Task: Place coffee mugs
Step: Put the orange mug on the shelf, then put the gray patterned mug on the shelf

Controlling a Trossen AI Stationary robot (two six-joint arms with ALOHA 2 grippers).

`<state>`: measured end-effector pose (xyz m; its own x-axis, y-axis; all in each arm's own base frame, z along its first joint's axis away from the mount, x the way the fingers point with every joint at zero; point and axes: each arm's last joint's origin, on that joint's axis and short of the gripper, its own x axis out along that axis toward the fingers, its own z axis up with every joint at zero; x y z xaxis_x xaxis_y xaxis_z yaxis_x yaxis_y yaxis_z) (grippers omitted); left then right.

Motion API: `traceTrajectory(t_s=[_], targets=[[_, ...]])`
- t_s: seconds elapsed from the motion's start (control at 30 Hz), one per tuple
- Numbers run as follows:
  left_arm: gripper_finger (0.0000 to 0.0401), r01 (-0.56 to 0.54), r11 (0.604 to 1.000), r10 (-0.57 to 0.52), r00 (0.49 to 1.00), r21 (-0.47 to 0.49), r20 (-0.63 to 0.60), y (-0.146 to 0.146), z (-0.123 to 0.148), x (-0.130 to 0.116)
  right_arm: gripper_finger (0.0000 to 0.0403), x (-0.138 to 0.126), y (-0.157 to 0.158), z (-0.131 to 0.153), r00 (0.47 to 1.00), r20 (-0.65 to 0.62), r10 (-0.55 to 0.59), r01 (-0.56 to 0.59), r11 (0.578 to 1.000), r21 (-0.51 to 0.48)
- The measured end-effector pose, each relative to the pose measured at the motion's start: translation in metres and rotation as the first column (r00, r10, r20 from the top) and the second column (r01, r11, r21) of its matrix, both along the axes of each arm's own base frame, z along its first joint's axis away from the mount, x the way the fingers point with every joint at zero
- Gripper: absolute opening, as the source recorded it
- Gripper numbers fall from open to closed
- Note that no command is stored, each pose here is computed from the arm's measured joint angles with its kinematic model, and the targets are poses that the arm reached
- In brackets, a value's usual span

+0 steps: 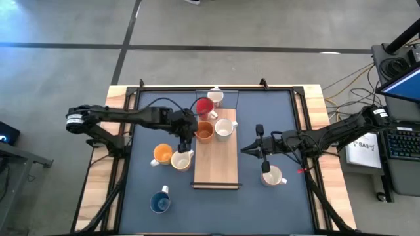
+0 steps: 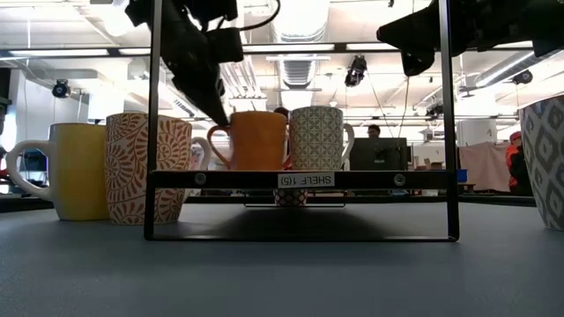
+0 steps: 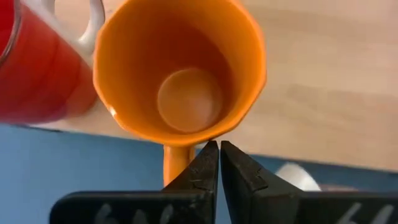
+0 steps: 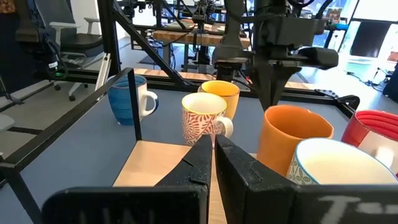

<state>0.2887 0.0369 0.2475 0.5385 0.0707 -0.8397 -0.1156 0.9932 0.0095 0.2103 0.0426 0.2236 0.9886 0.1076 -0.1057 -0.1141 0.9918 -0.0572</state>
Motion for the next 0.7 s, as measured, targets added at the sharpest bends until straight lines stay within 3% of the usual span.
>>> traceTrajectory(t_s=[0.2, 0.4, 0.7], targets=[[0.0, -0.072, 0.996, 0.073, 0.997, 0.044, -0.025, 0.003, -0.008, 0.004, 0.0011, 0.0, 0.0, 0.0, 1.0, -0.001, -0.001, 0.001, 1.0, 0.006], [0.0, -0.106, 0.994, 0.107, 0.993, 0.03, -0.04, 0.001, -0.006, 0.0, 0.0011, 0.0, 0.0, 0.0, 1.0, -0.003, -0.002, 0.002, 1.0, 0.021], [0.0, -0.065, 0.998, 0.065, 0.998, -0.01, 0.003, -0.017, 0.002, -0.001, 0.0011, 0.003, 0.001, -0.006, 0.999, -0.034, -0.006, 0.008, 0.999, 0.05]])
